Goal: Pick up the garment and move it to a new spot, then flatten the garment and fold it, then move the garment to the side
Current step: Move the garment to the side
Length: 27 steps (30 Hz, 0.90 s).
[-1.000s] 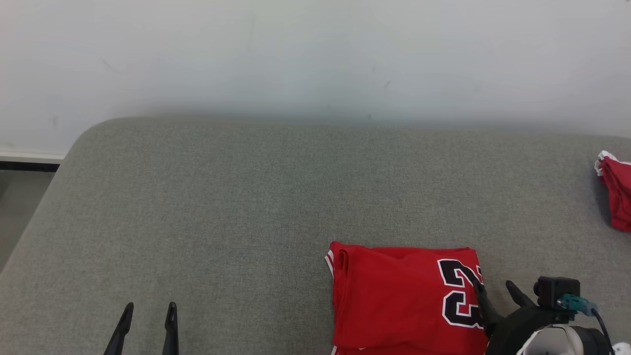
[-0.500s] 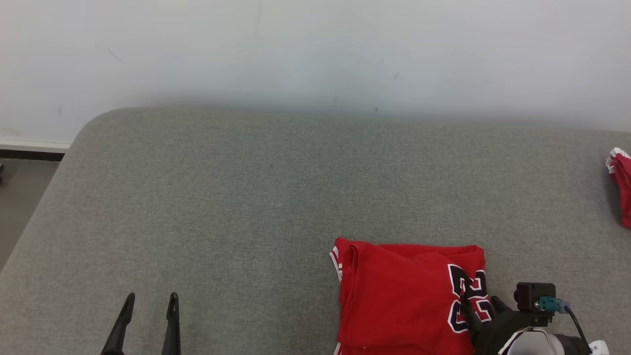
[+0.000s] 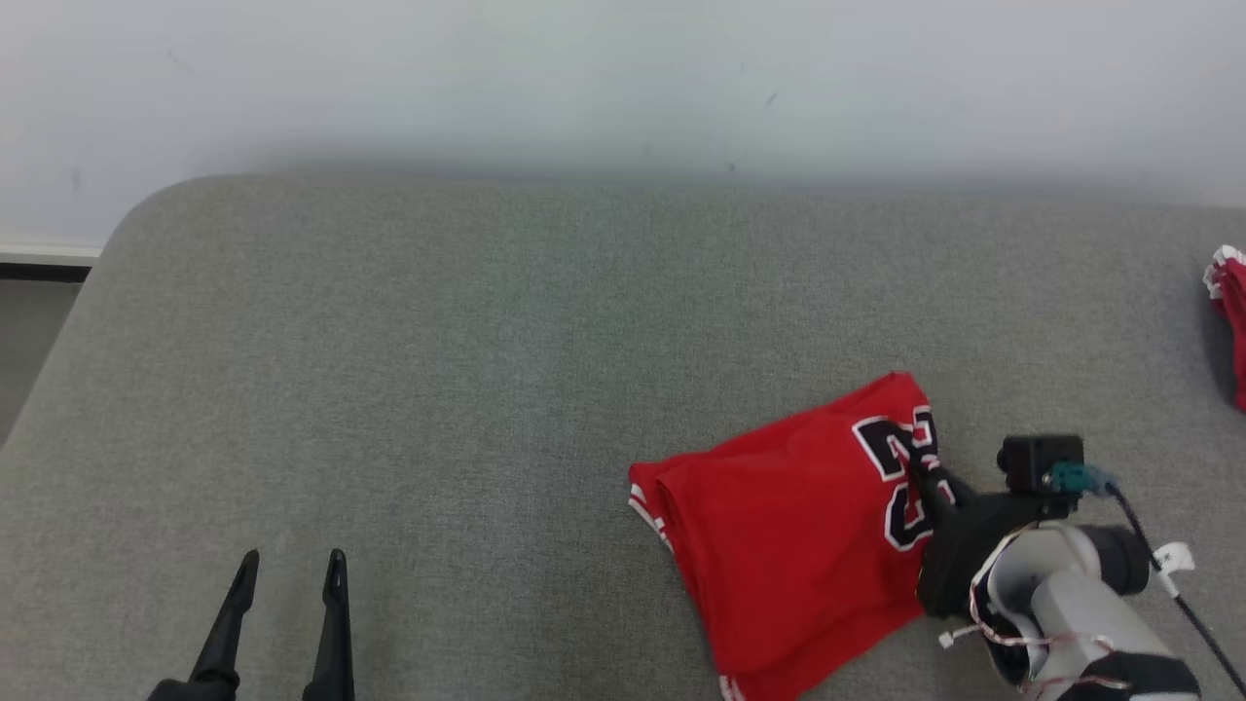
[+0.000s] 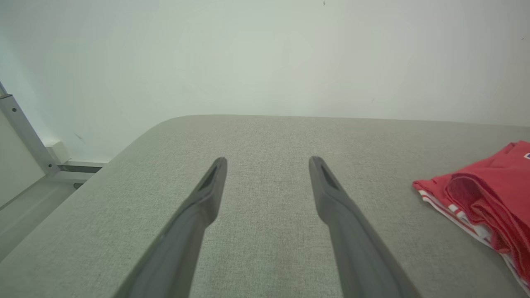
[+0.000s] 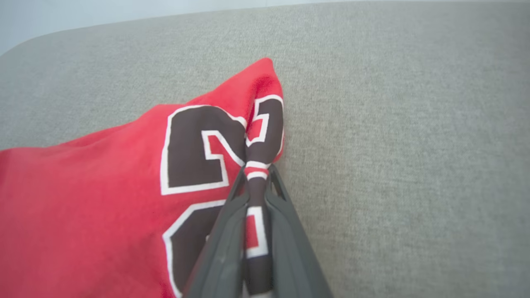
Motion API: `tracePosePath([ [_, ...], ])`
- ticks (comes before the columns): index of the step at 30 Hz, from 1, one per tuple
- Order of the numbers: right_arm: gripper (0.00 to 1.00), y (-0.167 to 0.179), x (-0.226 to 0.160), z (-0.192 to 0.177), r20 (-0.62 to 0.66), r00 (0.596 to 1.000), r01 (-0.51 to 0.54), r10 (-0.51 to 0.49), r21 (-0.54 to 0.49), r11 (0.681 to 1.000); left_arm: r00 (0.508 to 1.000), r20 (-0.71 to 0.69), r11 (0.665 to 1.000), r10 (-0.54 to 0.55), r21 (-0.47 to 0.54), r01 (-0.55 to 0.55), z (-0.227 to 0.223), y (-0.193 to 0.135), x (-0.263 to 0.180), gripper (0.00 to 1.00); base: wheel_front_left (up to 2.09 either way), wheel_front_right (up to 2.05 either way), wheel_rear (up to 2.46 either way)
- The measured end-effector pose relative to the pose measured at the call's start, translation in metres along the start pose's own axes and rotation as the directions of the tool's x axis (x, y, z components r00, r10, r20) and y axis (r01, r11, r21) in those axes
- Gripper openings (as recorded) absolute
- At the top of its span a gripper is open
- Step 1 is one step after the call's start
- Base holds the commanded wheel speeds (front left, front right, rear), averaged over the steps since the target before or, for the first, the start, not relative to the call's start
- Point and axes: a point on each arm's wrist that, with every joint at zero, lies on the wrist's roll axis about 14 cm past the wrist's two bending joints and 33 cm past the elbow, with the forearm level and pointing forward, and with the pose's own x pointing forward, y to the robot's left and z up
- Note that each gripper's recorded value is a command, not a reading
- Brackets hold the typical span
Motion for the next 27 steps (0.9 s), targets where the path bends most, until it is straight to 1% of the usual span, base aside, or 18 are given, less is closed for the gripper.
tracePosePath([
  [6, 0.0, -0.023, 0.023, 0.053, 0.087, 0.996, 0.021, -0.017, -0.049, 0.999, 0.999, -0.005, 0.999, -0.044, 0.008, 0.044, -0.004, -0.012, 0.024, 1.0, 0.0, 0.0, 0.0],
  [10, 0.0, -0.05, 0.035, 0.087, 0.141, 0.989, 0.063, -0.051, -0.081, 0.995, 0.997, -0.003, 0.997, -0.073, 0.015, 0.073, -0.007, -0.018, 0.044, 1.0, 0.0, 0.0, 0.0],
  [14, 0.0, -0.086, 0.042, 0.11, 0.172, 0.979, 0.126, -0.106, -0.11, 0.986, 0.995, -0.003, 0.994, -0.104, 0.028, 0.104, -0.012, -0.025, 0.065, 1.0, 0.0, 0.0, 0.0],
  [15, 0.0, -0.086, 0.042, 0.11, 0.172, 0.979, 0.126, -0.106, -0.11, 0.986, 0.995, -0.003, 0.994, -0.104, 0.028, 0.104, -0.012, -0.025, 0.065, 1.0, 0.0, 0.0, 0.0],
  [18, 0.0, -0.114, 0.043, 0.125, 0.197, 0.968, 0.177, -0.153, -0.107, 0.978, 0.99, -0.009, 0.989, -0.138, 0.045, 0.138, -0.019, -0.031, 0.081, 1.0, 0.0, 0.0, 0.0],
  [24, 0.0, -0.173, 0.029, 0.147, 0.231, 0.936, 0.299, -0.267, -0.115, 0.947, 0.976, -0.009, 0.974, -0.218, 0.063, 0.218, -0.031, -0.052, 0.108, 1.0, 0.0, 0.0, 0.0],
  [25, 0.0, -0.191, 0.023, 0.152, 0.233, 0.924, 0.337, -0.302, -0.127, 0.933, 0.968, -0.01, 0.966, -0.249, 0.067, 0.25, -0.037, -0.061, 0.115, 1.0, 0.0, 0.0, 0.0],
  [27, 0.0, -0.206, 0.016, 0.153, 0.228, 0.914, 0.37, -0.334, -0.138, 0.919, 0.962, -0.009, 0.96, -0.274, 0.065, 0.274, -0.04, -0.069, 0.122, 1.0, 0.0, 0.0, 0.0],
])
